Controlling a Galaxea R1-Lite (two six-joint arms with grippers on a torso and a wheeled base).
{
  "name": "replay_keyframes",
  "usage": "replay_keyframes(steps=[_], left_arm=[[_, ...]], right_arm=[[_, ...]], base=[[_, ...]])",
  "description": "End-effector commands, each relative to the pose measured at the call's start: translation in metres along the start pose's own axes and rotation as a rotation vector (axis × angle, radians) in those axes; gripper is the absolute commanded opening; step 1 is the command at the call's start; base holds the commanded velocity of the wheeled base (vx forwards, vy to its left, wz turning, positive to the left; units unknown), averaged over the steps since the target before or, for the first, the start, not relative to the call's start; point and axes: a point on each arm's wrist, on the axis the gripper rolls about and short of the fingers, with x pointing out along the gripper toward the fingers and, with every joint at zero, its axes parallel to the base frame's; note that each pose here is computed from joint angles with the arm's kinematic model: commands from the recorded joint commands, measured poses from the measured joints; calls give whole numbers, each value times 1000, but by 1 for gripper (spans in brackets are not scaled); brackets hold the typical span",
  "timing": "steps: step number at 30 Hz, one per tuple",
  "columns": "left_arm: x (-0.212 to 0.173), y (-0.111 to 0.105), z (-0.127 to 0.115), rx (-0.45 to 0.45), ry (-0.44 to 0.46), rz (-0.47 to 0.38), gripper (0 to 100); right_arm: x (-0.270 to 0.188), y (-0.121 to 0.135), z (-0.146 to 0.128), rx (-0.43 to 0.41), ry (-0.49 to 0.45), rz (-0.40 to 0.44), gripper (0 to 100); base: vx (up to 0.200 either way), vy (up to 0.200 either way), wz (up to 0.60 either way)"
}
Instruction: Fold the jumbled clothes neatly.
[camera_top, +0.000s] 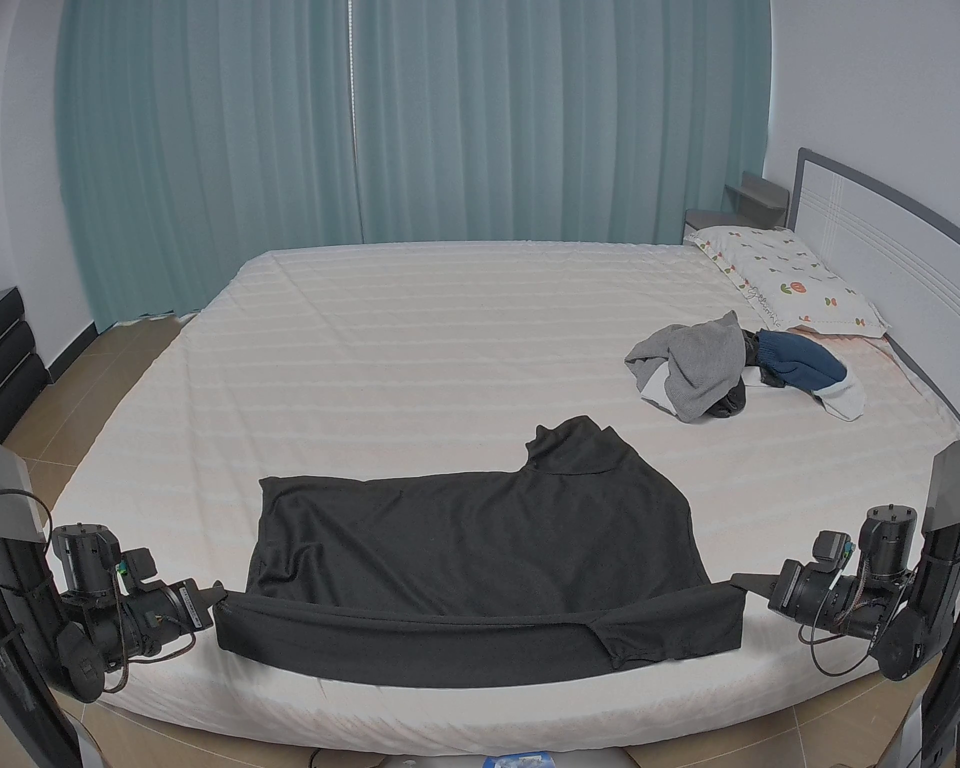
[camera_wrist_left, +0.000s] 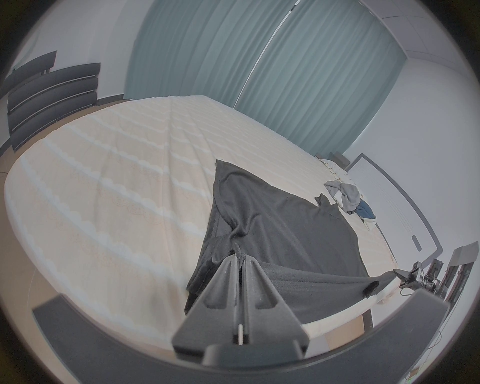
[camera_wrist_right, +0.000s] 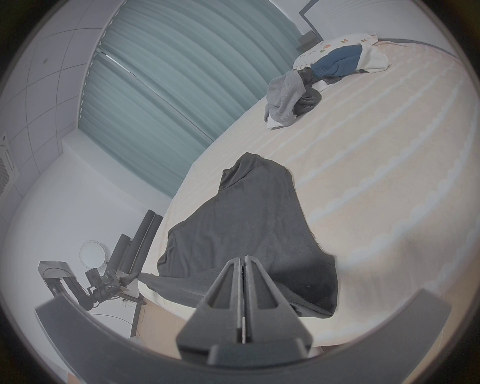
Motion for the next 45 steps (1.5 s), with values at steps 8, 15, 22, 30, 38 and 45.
replay_keyframes(steps=[8, 15, 22, 30, 38, 45], left_arm=[[-23, -8, 0, 43, -1, 8, 0], [-40, -11, -4, 85, 32, 25, 0], [-51, -11, -10, 118, 78, 44, 0], [-61, -13, -18, 139, 138, 59, 0], [-67, -11, -31, 173, 251, 74, 0], [-67, -11, -35, 164, 291, 80, 0]], right_arm=[[-24, 12, 0, 1, 8, -33, 0], [-43, 24, -4, -2, 43, -44, 0], [-57, 28, -10, -40, 89, -70, 0], [-69, 30, -17, -52, 127, -101, 0], [-78, 31, -24, -59, 167, -132, 0], [-79, 31, -28, -82, 197, -156, 0]], base=[[0, 0, 0], [0, 0, 0], [0, 0, 0], [0, 0, 0], [0, 0, 0], [0, 0, 0]])
